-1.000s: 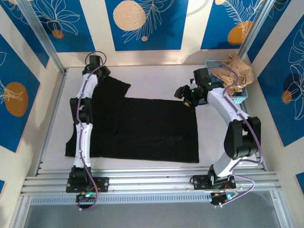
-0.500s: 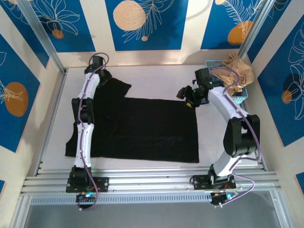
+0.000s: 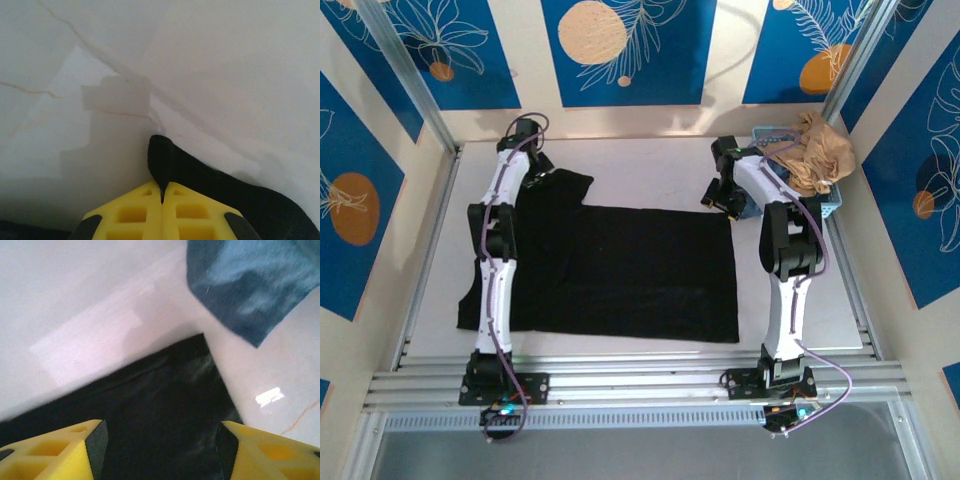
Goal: Fold and stack the t-shirts
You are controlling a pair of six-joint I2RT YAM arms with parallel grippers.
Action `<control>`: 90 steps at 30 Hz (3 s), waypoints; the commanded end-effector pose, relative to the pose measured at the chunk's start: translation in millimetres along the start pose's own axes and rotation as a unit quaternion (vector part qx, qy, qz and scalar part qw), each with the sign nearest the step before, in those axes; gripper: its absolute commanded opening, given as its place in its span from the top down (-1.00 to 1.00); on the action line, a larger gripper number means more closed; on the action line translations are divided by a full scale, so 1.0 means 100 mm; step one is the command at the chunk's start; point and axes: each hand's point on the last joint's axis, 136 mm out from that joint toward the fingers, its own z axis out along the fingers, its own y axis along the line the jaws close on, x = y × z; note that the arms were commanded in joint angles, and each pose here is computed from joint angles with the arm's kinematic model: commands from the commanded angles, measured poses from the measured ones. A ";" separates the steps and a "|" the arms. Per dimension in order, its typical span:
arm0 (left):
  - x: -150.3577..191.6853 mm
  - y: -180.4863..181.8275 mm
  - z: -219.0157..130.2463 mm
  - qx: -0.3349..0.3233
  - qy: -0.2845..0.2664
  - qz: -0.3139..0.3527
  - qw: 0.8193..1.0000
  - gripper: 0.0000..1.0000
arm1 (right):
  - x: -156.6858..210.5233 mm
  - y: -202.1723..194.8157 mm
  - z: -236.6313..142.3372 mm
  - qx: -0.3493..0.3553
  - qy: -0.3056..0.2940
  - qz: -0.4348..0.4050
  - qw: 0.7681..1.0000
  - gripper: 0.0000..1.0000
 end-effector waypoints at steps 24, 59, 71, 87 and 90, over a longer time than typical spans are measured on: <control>-0.20 -0.20 -0.64 0.058 -0.011 -0.010 0.998 1.00 | -0.24 -0.10 0.35 0.027 0.001 -0.006 1.000 0.87; 0.80 1.03 -2.52 -0.038 -0.063 0.131 0.989 1.00 | 0.64 -0.41 -0.64 0.004 -0.024 -0.048 0.999 1.00; 1.14 1.74 -2.93 -0.108 -0.103 0.123 0.981 1.00 | 1.09 -0.80 -0.63 0.036 0.012 -0.052 0.998 1.00; 1.65 2.46 -2.90 -0.206 -0.094 0.086 0.970 1.00 | 1.52 -1.07 -0.47 0.070 0.062 -0.042 0.995 1.00; 1.75 2.54 -2.85 -0.212 -0.087 0.073 0.971 1.00 | 1.59 -1.10 -0.45 0.077 0.068 -0.042 0.994 1.00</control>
